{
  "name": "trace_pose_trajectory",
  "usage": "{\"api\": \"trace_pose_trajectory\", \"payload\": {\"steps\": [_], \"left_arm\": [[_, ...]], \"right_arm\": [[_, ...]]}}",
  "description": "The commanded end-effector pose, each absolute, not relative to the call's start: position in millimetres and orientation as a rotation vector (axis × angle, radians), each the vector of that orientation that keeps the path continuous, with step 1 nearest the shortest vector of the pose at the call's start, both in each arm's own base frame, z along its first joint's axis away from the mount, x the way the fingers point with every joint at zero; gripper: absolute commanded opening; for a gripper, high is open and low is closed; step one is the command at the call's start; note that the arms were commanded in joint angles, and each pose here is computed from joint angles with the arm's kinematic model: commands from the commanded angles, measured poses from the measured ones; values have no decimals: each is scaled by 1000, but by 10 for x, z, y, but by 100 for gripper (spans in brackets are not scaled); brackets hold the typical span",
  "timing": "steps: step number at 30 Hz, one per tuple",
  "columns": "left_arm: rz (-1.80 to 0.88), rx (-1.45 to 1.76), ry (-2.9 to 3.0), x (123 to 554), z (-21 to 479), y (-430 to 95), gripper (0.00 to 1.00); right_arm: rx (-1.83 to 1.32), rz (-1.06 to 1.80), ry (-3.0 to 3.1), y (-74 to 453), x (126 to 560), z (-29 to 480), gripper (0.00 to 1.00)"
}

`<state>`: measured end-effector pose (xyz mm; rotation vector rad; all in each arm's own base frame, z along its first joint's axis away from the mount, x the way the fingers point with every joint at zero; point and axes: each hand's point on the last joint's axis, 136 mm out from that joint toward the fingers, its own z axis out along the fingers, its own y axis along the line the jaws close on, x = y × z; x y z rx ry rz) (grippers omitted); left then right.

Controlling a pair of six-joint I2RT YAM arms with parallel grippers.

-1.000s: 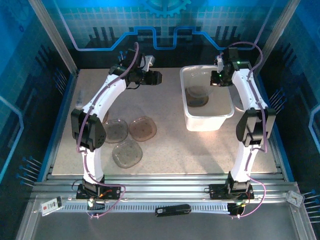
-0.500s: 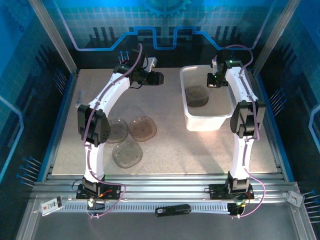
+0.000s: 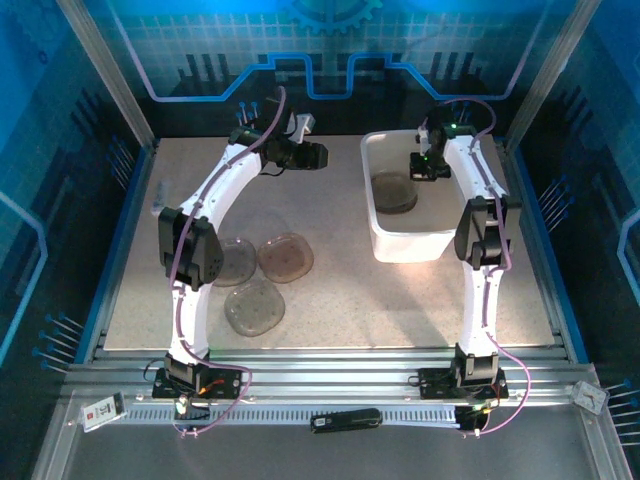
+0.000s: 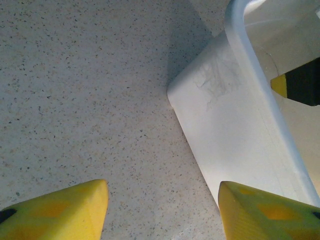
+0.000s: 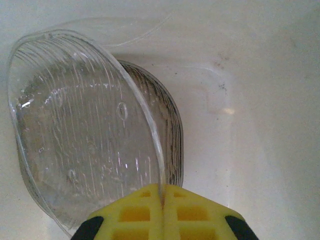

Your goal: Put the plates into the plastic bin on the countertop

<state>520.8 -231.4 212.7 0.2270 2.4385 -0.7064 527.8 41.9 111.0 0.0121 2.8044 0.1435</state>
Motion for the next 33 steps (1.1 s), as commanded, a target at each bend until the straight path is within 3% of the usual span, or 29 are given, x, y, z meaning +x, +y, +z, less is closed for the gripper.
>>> {"api": "trace_pose_trajectory", "payload": {"steps": [1, 7, 13, 18, 23, 33], "left_arm": [[-710, 245, 2445, 5244, 2104, -2291, 61], [-718, 237, 2453, 5247, 2072, -2299, 61], [-714, 235, 2455, 5239, 2082, -2291, 61], [-706, 235, 2466, 5211, 2078, -2275, 61], [-702, 235, 2467, 5165, 2111, -2257, 61], [-665, 239, 2475, 4957, 2188, -2151, 60]], "right_arm": [[-29, 132, 2833, 469, 5283, 1030, 0], [-25, 116, 2857, 464, 5260, 937, 0], [-18, 95, 2856, 471, 5291, 878, 7], [-12, 89, 2852, 475, 5309, 876, 18], [-10, 91, 2844, 498, 5314, 917, 41], [-40, 96, 2783, 573, 5337, 1221, 57]]}}
